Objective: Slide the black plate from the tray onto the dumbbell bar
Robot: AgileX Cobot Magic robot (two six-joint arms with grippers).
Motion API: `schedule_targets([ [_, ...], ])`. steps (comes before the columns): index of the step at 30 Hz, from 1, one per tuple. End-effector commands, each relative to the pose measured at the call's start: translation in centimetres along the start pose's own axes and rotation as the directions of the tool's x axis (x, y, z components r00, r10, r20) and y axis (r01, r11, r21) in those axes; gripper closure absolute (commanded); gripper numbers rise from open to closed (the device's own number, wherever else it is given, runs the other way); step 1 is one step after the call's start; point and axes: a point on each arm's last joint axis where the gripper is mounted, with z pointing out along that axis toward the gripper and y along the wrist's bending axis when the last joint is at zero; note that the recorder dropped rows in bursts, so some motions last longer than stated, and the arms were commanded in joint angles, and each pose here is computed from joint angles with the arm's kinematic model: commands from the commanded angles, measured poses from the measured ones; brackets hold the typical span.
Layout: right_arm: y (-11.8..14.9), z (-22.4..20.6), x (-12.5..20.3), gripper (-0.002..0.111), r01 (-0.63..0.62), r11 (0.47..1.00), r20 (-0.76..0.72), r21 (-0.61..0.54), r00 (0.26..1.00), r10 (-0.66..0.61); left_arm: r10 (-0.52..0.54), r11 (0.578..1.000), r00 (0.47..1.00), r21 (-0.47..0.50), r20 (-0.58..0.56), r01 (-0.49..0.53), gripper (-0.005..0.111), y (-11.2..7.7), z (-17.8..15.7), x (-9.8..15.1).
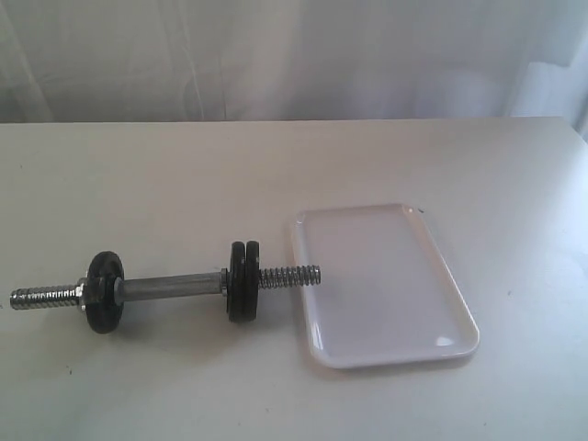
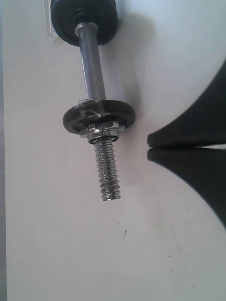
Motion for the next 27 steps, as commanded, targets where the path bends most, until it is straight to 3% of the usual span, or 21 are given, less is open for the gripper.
schedule_targets([
  [1, -0.02, 0.02, 0.17, 0.108, 0.008, 1.0, -0.003, 0.002, 1.0, -0.008, -0.005, 1.0, 1.0, 0.006, -0.001, 0.005, 0.107, -0.04, 0.0, 0.1],
  [27, -0.02, 0.02, 0.17, 0.108, 0.008, 1.0, -0.003, 0.002, 1.0, -0.008, 0.071, 0.997, 0.997, -0.023, -0.009, -0.072, 0.107, 0.24, -0.01, 0.16],
])
